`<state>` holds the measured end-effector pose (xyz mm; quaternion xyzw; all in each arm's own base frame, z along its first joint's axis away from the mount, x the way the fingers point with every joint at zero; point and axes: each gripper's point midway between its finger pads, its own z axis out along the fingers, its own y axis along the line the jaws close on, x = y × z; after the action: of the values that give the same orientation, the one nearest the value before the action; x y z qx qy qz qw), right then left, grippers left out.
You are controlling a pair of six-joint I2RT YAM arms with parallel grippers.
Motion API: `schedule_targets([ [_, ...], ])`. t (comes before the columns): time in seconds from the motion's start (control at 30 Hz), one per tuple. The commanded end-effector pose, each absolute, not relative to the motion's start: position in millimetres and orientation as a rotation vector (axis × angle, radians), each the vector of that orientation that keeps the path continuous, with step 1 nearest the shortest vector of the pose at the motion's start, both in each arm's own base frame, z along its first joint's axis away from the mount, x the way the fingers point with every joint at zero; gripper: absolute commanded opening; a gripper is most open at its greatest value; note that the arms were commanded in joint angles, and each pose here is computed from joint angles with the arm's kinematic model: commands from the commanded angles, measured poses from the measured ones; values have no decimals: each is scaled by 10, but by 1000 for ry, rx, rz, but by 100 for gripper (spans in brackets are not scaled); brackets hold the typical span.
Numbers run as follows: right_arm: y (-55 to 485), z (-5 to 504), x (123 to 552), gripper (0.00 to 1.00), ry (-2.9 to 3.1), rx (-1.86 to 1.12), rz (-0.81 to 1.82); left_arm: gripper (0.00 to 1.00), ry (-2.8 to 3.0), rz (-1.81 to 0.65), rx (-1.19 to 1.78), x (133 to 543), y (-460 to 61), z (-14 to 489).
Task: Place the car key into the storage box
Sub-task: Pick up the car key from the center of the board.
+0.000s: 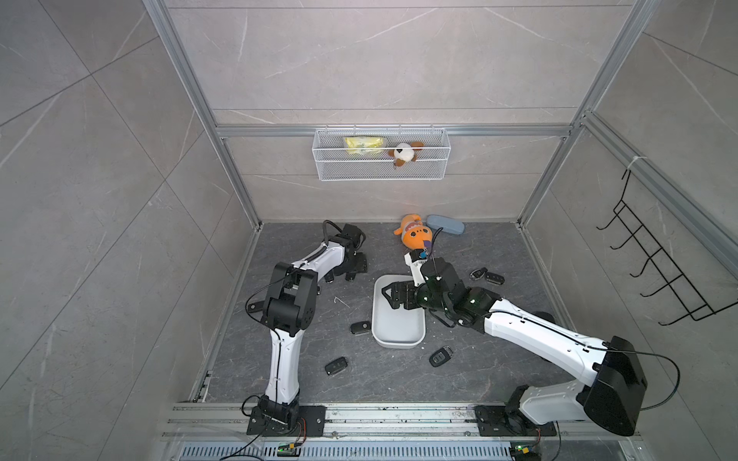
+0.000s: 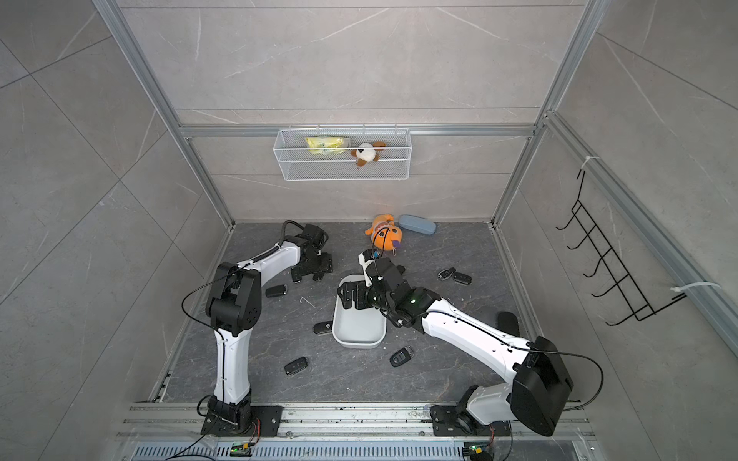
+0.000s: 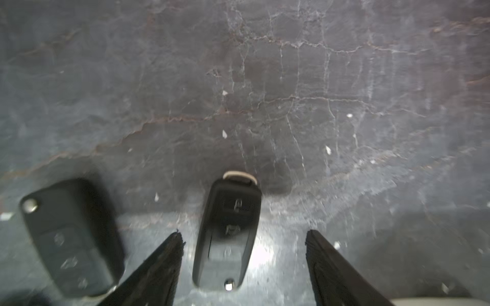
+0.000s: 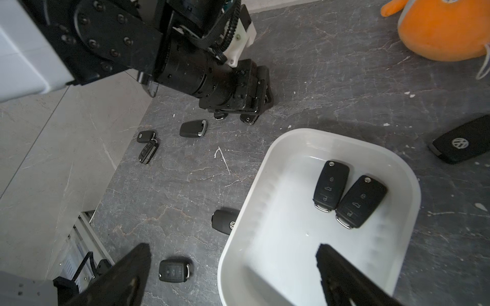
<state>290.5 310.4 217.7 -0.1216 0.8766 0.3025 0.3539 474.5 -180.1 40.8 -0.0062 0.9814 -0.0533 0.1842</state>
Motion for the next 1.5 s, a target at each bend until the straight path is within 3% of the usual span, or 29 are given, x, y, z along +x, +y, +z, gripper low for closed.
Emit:
schedule_targets([
  [0.0, 3067, 2345, 2879, 100, 2218, -308, 791, 70, 2789, -94, 35, 4785, -1758, 356],
  [0.13, 3047, 2336, 2881, 100, 2217, -302, 781, 67, 2787, -75, 30, 4807, -1738, 320],
  [0.33, 3061, 2336, 2899, 100, 2204, -299, 786, 44, 2801, -57, 43, 4788, -1718, 310],
  [0.53, 3082, 2305, 2913, 99, 2203, -295, 794, 34, 2796, -70, 20, 4708, -1696, 420],
  [0.97, 3277, 2200, 2954, 100, 2208, -315, 870, 33, 2722, -144, -80, 4385, -1655, 1011],
  [1.47, 3154, 2124, 2884, 100, 2217, -324, 855, 33, 2659, -239, -104, 3891, -2271, 1406],
])
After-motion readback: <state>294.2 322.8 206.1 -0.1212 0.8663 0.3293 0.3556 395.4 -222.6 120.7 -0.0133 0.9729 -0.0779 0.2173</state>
